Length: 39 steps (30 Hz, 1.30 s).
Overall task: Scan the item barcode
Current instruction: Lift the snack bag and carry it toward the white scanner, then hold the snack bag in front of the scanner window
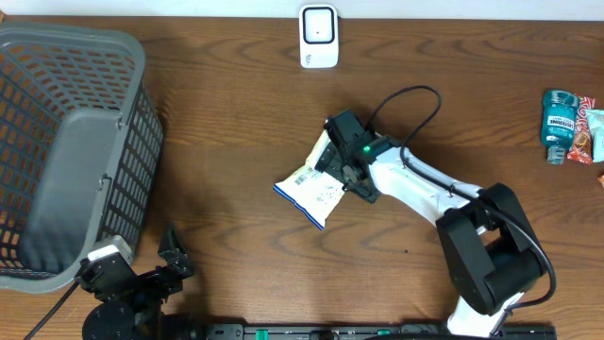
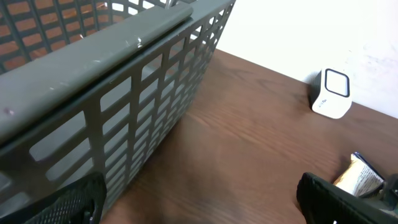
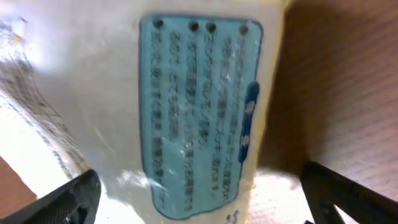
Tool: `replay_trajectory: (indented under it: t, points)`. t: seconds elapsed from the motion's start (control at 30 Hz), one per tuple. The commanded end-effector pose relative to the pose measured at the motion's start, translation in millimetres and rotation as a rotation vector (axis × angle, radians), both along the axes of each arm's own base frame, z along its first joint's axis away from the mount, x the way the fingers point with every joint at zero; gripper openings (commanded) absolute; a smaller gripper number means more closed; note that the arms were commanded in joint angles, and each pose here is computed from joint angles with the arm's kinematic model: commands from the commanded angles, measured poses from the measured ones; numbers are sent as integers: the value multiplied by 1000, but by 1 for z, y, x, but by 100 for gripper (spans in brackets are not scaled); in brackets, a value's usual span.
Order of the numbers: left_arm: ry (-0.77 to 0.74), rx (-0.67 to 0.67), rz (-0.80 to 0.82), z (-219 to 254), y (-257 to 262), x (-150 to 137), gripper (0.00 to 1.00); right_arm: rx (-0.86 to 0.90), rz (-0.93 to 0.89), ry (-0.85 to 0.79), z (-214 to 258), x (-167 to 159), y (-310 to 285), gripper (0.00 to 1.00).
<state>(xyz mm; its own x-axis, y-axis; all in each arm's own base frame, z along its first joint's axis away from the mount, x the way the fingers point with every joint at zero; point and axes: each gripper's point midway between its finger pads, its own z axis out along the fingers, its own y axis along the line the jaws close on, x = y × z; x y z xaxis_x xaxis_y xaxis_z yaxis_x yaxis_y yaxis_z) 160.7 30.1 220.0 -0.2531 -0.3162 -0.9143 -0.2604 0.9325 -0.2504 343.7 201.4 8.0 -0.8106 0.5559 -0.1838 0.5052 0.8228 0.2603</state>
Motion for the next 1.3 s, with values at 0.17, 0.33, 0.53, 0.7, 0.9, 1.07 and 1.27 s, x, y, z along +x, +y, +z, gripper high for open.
replay_trajectory:
  t: [0.17,0.33,0.53,0.7,0.9,1.07,1.27]
  points:
    - [-6,6,16,1,3,-1,98,-45,90,-39,-35,-4,-16,1]
    - [-6,6,16,1,3,-1,98,-28,309,-245,30,28,-8,1]
    - [-6,6,16,1,3,-1,98,-129,548,-680,183,35,-21,1]
    - [-7,6,16,1,3,-1,98,-249,795,-950,267,3,-20,1]
    - [-7,6,16,1,3,-1,98,-362,909,-1063,296,-11,-24,1]
    - [-6,6,16,1,3,-1,98,-592,1164,-1060,277,0,-18,1]
    - [-6,6,16,1,3,-1,98,-853,1126,-1148,284,57,-14,1]
